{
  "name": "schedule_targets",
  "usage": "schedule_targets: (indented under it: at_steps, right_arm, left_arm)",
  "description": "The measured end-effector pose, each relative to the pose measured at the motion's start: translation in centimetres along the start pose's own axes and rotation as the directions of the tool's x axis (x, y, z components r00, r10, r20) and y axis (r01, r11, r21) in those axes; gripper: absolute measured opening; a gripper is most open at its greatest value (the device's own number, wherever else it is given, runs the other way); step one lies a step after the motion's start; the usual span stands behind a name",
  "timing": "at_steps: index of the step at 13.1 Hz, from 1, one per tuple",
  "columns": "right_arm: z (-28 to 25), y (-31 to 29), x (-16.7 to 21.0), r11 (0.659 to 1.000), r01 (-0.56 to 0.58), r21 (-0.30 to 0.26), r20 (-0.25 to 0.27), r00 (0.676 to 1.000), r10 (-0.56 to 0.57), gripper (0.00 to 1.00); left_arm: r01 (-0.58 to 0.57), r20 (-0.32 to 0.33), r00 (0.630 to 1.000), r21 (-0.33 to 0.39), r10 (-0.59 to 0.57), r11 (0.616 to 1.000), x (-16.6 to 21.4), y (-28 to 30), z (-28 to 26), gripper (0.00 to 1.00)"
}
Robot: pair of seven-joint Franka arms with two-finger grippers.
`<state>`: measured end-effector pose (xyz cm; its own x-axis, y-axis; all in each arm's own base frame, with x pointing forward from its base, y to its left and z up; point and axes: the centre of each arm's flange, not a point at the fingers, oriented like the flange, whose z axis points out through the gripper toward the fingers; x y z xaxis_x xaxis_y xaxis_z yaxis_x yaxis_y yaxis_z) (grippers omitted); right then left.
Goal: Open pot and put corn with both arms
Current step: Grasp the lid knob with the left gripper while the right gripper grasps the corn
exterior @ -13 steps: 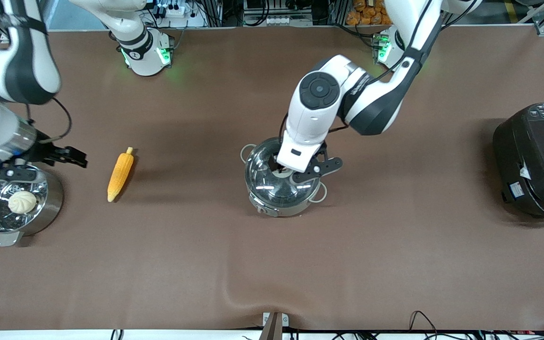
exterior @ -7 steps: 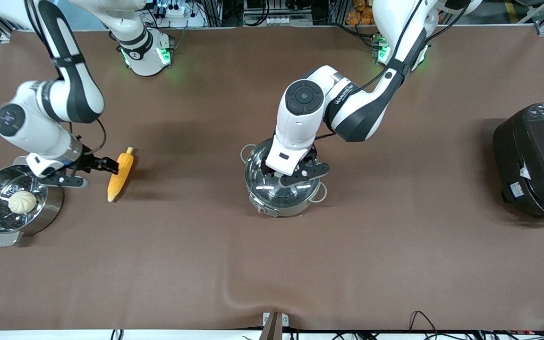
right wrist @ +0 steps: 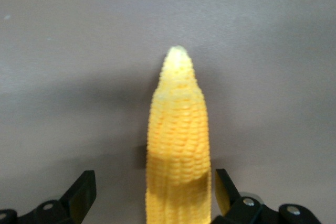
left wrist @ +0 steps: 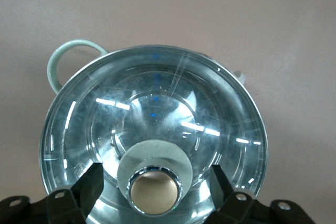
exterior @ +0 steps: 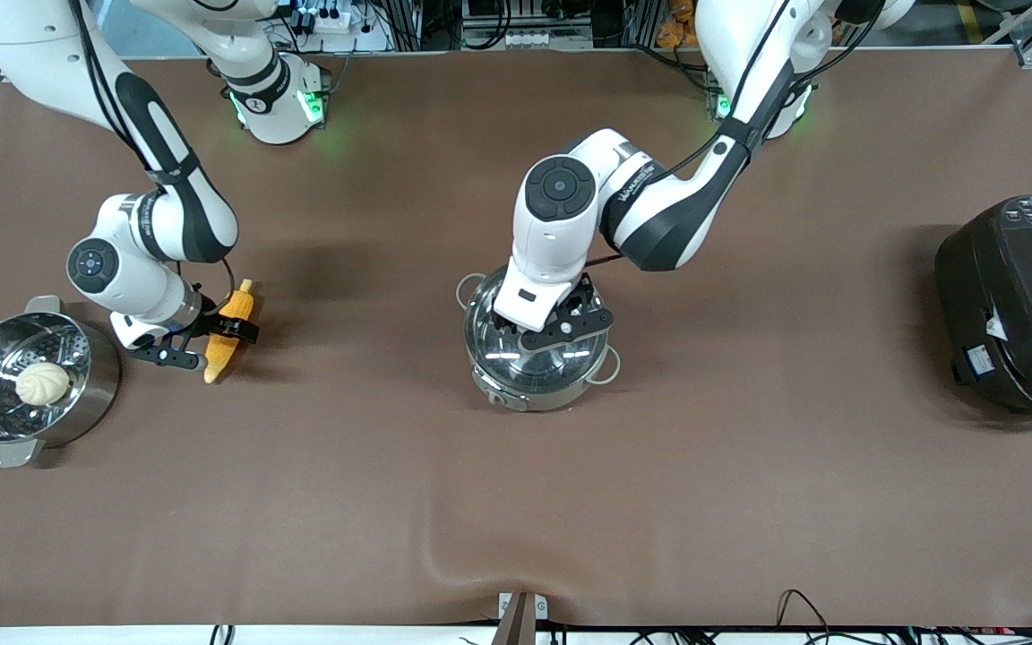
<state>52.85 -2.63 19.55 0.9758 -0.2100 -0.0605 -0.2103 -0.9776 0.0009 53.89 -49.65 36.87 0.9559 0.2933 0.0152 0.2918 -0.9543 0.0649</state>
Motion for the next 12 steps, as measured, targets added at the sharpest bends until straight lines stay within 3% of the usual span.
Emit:
schedule_targets:
  at_steps: [4, 7, 8, 12]
  right_arm:
    - [0.6, 1.3, 0.1, 1.0, -0.024, -0.002, 0.011, 1.0, 0.024, 1.0]
    - [1.3, 1.1, -0.1, 1.0, -0.023, -0.002, 0.022, 1.0, 0.023, 0.94]
    - [1.3, 1.1, -0.1, 1.0, -0.023, -0.002, 0.022, 0.999, 0.023, 0.89]
    - [1.2, 1.1, 0.0, 1.0, -0.023, -0.001, 0.02, 1.0, 0.023, 0.45]
  left_arm:
    - [-0.002, 0.003, 1.0, 0.007, 0.002, 1.0, -0.1, 0.0, 0.5, 0.85]
    - [-0.003, 0.003, 1.0, 0.008, 0.003, 1.0, -0.1, 0.0, 0.6, 0.74]
    - [-0.003, 0.003, 1.0, 0.008, 0.003, 1.0, -0.1, 0.0, 0.6, 0.73]
    - [-0.003, 0.009, 1.0, 0.016, 0.003, 1.0, -0.1, 0.0, 1.4, 0.72]
